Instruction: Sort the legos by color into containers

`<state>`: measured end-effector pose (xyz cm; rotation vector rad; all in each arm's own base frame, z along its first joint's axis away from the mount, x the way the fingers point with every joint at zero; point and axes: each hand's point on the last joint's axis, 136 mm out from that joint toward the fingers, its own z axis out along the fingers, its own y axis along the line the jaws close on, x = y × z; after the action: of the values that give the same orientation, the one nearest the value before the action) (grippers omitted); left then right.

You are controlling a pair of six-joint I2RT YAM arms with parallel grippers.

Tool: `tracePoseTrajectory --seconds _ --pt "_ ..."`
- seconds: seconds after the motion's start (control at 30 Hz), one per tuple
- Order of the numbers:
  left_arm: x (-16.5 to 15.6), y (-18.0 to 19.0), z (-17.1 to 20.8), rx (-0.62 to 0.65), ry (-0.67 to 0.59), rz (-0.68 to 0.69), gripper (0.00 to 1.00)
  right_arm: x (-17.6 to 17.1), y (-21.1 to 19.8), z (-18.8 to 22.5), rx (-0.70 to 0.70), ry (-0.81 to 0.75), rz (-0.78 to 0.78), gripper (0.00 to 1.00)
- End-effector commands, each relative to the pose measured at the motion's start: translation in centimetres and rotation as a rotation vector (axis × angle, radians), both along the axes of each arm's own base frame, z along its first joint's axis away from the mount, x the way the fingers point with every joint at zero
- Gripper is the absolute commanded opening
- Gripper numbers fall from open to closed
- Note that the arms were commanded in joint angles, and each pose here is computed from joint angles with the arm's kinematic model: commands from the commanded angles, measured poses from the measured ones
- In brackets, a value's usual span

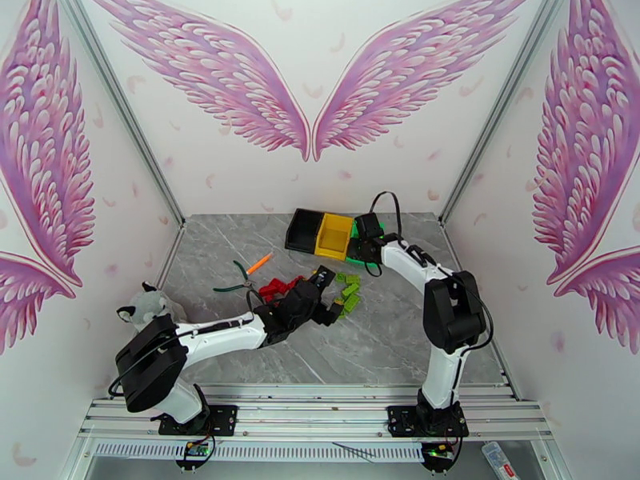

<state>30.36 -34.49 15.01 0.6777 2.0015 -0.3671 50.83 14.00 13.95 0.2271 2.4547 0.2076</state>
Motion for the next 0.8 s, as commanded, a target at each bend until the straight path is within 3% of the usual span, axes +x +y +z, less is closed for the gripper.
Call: tracePoseTrajectory --seconds 0.0,0.27,0.37,0.57,0.77 --pt "0.6 0.1 1.0 0.018 -0.028 0.017 0.99 1.2 -2.5 0.4 -0.058 0.026 -0.091 0.29" --pt "0.7 0.7 1.4 0.001 -0.033 0.04 0.99 3.3 -3.8 0.5 -0.073 0.045 -0.136 0.35" --pt "0.9 1.0 1.4 -0.007 -0.028 0.051 0.99 3.6 -4.3 0.1 -0.073 0.064 -0.141 0.42" --pt "1.4 1.9 1.6 -0.033 -0.017 0.079 0.99 3.4 -4.8 0.3 -0.094 0.065 -0.125 0.65" --pt "2.5 3.5 1.5 -0.088 0.019 0.127 0.99 1.9 -3.1 2.2 -0.045 -0.001 -0.054 0.66"
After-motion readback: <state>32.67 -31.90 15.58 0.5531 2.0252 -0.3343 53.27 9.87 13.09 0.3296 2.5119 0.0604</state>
